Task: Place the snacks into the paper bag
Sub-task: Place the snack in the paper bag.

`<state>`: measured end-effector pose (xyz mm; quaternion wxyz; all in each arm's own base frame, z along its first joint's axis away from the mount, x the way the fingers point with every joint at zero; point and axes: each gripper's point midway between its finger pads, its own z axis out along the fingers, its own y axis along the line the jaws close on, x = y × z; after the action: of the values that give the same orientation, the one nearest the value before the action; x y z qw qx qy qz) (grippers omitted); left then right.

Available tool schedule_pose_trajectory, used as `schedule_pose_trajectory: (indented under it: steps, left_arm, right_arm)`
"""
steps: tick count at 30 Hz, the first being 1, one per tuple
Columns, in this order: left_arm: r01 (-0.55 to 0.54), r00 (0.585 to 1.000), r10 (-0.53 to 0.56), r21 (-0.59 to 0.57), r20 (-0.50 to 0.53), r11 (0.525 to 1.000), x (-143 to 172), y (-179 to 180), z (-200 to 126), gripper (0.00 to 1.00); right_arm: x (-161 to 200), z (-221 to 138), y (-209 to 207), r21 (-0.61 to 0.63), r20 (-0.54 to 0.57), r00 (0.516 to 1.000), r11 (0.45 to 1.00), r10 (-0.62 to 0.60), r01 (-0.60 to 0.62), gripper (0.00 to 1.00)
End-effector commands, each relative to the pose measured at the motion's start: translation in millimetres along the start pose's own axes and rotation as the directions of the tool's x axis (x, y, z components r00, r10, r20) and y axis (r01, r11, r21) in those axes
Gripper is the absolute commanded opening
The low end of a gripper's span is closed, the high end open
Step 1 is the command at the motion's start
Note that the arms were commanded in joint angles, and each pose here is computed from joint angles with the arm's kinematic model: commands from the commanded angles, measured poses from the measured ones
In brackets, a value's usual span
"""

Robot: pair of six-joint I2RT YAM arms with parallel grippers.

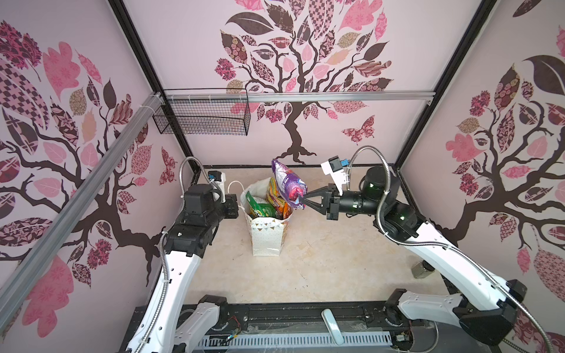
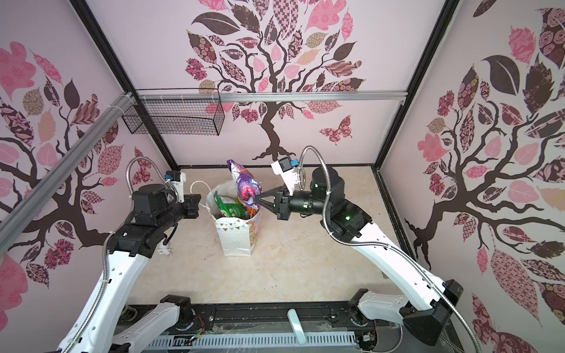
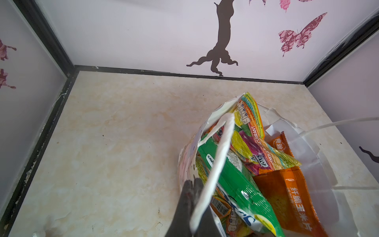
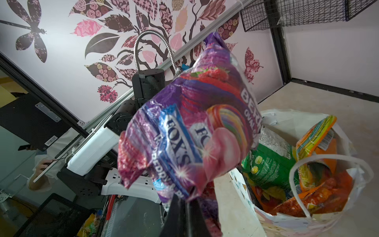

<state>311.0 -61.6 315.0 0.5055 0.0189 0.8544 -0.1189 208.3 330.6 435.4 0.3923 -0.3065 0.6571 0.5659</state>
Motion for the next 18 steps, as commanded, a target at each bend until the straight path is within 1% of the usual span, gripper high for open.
schedule_pose_trajectory:
  steps: [1, 5, 9, 13, 18]
  left_arm:
    - [-0.003, 1.000, 0.003, -0.016, -0.002, 1.000, 6.6, 4.9, 1.9, 0.04]
    - [-0.004, 1.000, 0.004, -0.016, 0.003, 1.000, 6.2, 4.7, 1.2, 0.04]
    - [-0.006, 1.000, 0.006, -0.021, -0.001, 1.000, 7.4, 5.9, 2.5, 0.03]
    - [-0.006, 1.000, 0.006, -0.023, 0.003, 1.000, 7.5, 6.1, 1.3, 0.03]
    - [-0.005, 1.000, 0.005, -0.025, 0.007, 1.000, 6.8, 6.6, 0.6, 0.03]
  right_arm:
    - [-18.3, 12.8, 2.4, -0.001, 0.047, 0.997, 0.998, -0.056, 0.056, 0.00]
    - [-10.5, 31.5, -21.1, 0.037, 0.024, 1.000, 0.999, -0.016, 0.015, 0.00]
    - [0.4, 54.7, -31.1, -0.015, -0.029, 0.999, 0.999, 0.035, -0.035, 0.00]
    - [3.0, 65.3, -51.3, 0.047, -0.039, 0.998, 0.998, 0.046, -0.045, 0.00]
    - [5.7, 78.6, -61.1, 0.053, -0.061, 0.995, 0.996, 0.079, -0.075, 0.00]
